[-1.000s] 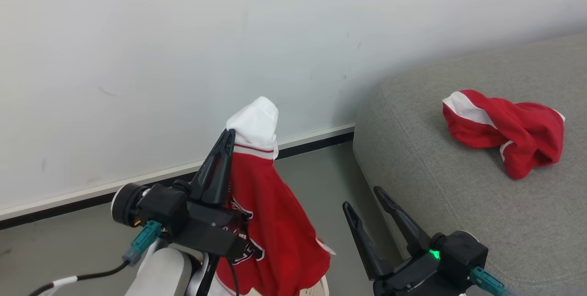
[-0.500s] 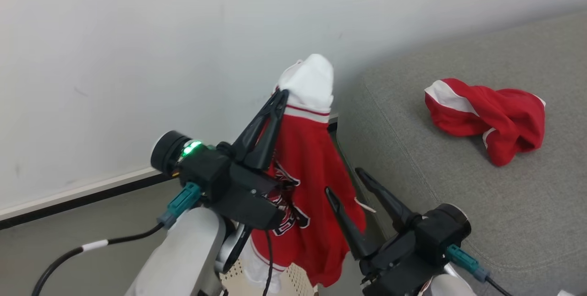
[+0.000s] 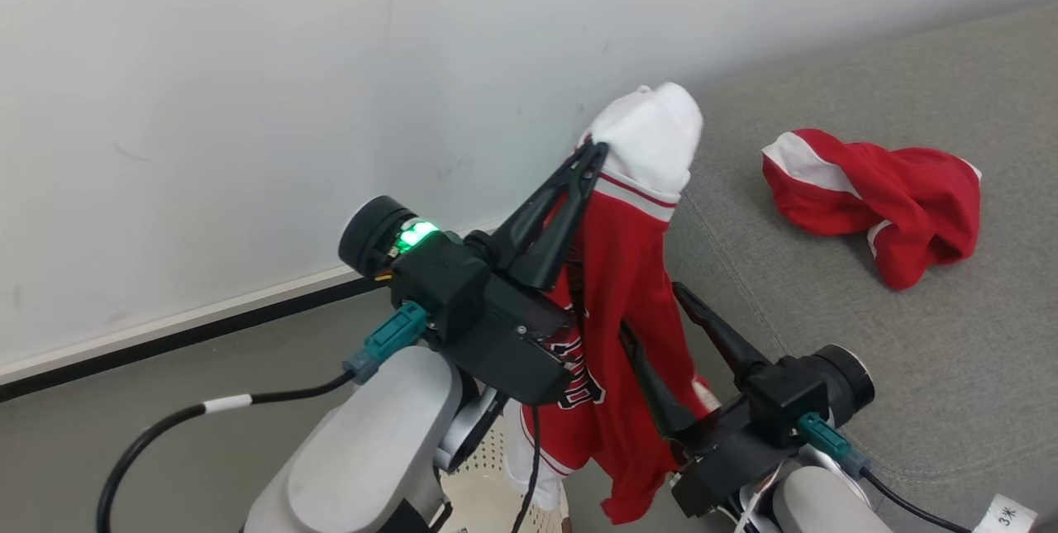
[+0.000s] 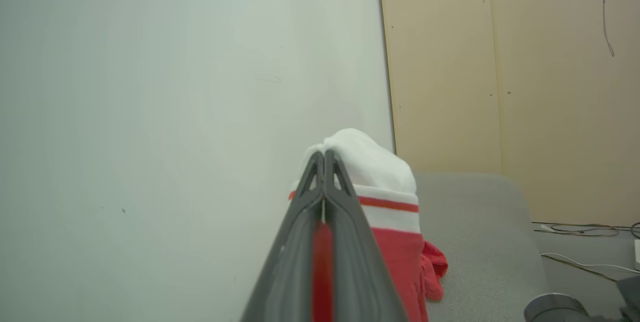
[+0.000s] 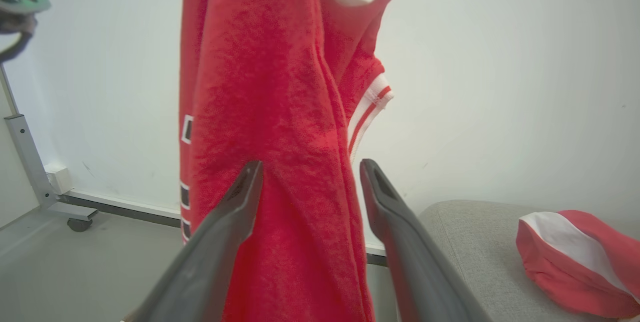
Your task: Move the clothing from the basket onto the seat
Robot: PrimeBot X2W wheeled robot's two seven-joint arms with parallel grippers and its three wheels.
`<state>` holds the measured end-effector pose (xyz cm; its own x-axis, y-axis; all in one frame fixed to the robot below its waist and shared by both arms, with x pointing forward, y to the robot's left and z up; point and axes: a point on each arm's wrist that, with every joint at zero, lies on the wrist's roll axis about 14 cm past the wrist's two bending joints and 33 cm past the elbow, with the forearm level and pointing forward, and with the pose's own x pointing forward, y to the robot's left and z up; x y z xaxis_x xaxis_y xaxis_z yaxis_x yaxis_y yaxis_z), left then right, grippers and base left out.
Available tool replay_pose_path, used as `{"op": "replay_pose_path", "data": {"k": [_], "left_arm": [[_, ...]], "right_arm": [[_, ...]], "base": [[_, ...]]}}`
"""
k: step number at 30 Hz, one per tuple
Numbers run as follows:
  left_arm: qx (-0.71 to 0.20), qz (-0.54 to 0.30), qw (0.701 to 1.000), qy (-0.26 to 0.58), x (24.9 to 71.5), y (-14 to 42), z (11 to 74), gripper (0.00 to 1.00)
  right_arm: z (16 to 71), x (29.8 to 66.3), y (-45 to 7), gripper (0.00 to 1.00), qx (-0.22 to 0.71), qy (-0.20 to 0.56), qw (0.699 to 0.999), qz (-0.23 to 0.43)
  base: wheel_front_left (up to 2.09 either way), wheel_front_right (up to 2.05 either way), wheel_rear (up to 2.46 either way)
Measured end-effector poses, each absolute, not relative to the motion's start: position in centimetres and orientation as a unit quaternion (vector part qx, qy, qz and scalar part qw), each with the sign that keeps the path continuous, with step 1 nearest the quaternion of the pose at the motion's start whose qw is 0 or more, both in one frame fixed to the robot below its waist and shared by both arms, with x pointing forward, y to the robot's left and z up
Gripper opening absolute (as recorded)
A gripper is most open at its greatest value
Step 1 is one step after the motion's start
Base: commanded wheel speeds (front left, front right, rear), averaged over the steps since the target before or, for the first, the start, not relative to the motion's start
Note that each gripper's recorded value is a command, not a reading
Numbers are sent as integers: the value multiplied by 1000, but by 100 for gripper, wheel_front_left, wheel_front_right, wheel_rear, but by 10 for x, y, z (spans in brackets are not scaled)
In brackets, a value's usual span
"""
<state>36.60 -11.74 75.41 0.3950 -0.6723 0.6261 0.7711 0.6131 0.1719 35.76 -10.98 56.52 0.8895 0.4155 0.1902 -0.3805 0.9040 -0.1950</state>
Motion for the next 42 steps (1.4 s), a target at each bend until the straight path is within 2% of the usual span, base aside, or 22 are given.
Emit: {"op": "replay_pose_path", "data": {"k": [12,13,14,25,26,27,42], "left_arm": [[-71,-462,816,-339,347,-131,759,0],[-72,-461,818,-336,348,-131,758,0],[-71,-463,818,-334,348,-132,757,0],[-53,-465,833,-294,366,-141,732,0],[-47,-471,833,-288,366,-143,727,25],[-35,-473,833,-286,366,-145,722,100],[-14,-471,840,-268,368,-139,708,100]], "right_arm": [[549,364,-88,100,-91,-86,959,255],[546,362,-85,34,-89,-82,958,261],[544,362,-83,0,-84,-78,957,265],[558,357,-75,0,-60,-95,955,275],[561,357,-76,0,-57,-99,955,273],[563,356,-77,0,-52,-102,956,270],[580,352,-81,0,-42,-131,956,260]], "base": [[0,0,0],[0,0,0],[0,0,0],[0,0,0],[0,0,0],[0,0,0],[0,0,0]]}}
